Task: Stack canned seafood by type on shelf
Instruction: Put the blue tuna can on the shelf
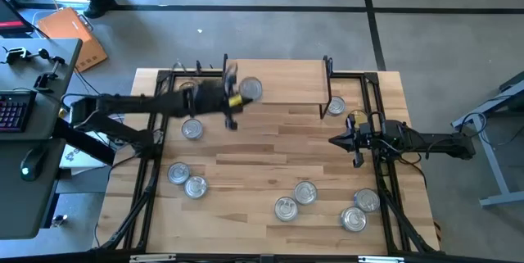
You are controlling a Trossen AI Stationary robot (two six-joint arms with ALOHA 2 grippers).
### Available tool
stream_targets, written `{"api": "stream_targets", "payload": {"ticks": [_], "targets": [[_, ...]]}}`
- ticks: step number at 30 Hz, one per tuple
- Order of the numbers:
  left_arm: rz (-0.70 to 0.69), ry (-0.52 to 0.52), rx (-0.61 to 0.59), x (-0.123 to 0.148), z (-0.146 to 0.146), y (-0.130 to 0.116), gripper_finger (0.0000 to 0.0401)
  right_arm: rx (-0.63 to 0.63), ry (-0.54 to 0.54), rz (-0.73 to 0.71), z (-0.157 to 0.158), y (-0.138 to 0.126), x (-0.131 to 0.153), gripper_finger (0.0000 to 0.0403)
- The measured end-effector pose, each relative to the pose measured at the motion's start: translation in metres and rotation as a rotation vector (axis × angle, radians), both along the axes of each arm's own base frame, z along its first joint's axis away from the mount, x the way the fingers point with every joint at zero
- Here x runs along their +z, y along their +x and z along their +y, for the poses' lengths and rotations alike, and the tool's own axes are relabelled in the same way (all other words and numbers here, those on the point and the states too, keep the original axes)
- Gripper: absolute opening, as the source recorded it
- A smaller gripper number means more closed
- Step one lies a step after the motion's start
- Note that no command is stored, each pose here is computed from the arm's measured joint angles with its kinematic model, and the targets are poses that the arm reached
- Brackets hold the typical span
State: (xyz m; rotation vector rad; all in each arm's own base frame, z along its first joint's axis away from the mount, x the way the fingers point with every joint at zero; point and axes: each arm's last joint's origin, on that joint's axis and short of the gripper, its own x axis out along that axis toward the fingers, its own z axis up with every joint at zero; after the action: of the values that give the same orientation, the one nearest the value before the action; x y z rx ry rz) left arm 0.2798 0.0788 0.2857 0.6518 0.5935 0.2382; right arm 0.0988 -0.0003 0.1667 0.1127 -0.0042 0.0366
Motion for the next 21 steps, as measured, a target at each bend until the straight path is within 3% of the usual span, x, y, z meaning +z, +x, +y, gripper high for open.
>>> {"api": "stream_targets", "payload": {"ticks": [10, 14, 21], "targets": [[0.011, -0.118, 0.076, -0.018, 0.095, -0.029, 0.0, 0.0, -0.001, 0.0, 0.0, 0.0, 0.0, 0.0], [0.005, -0.163, 0.064, -0.028, 0.111, -0.031, 0.0, 0.0, 0.0, 0.0, 0.0, 0.0, 0.0, 0.0], [0.022, -0.154, 0.084, -0.035, 0.119, -0.031, 0.0001, 0.0, 0.001, 0.0, 0.0, 0.0, 0.0, 0.0]]}}
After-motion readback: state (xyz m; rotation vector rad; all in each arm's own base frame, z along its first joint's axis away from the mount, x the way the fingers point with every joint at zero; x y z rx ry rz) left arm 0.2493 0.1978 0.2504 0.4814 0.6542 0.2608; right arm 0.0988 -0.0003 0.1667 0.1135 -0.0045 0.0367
